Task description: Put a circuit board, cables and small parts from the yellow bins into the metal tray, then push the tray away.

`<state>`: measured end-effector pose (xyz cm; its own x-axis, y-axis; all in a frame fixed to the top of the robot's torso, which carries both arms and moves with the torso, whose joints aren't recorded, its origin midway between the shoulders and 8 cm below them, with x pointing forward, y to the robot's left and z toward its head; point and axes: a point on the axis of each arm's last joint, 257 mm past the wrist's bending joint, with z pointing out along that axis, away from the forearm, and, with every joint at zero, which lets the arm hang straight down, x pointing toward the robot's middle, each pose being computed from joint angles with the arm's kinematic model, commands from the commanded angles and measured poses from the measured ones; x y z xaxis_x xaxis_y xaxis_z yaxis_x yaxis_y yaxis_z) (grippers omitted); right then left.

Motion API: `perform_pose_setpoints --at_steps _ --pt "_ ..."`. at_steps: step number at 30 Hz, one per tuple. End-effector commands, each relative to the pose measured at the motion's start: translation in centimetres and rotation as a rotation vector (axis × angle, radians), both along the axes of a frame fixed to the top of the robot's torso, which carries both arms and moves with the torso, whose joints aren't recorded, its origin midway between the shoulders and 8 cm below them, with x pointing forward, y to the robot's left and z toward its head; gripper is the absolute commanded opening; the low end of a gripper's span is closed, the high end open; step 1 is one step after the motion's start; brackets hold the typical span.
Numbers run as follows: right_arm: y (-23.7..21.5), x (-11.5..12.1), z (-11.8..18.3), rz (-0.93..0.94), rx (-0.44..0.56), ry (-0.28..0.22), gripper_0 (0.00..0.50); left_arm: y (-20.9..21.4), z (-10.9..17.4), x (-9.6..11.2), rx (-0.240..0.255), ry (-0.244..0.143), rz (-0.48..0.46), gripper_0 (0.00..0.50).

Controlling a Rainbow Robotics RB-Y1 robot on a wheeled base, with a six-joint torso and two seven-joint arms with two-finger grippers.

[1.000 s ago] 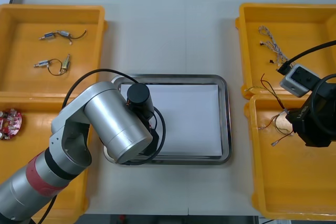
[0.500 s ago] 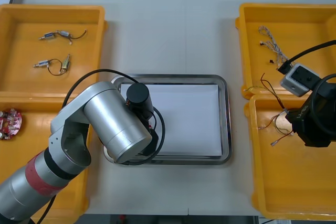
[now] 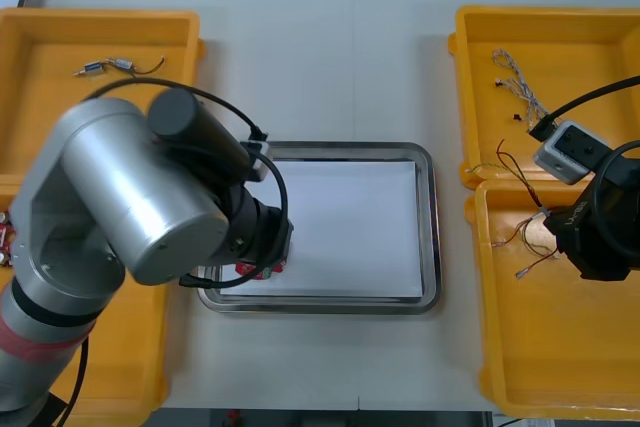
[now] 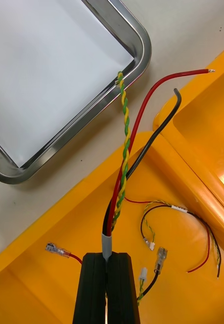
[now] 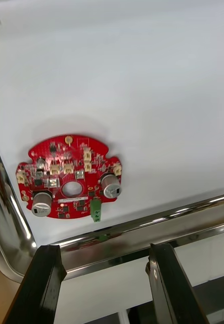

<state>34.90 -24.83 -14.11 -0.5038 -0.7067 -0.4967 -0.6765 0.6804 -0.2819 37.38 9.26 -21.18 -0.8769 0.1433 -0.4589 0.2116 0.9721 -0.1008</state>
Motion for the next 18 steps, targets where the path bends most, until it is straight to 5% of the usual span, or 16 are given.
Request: perform_pose_setpoints --at_steps 1,6,18 --pt "0.2 -0.1 1.1 0.014 -0.028 -0.028 0.000 2.5 5.5 1.5 -0.019 -0.142 -0.031 0.500" --pt "0.3 -0.1 1.1 0.016 -0.028 -0.030 0.000 7.6 7.5 1.8 -0.023 -0.176 0.035 0.500" --pt "2.0 0.0 1.5 0.069 -0.029 -0.037 0.000 22.0 8.7 1.2 0.090 -0.189 0.181 0.500"
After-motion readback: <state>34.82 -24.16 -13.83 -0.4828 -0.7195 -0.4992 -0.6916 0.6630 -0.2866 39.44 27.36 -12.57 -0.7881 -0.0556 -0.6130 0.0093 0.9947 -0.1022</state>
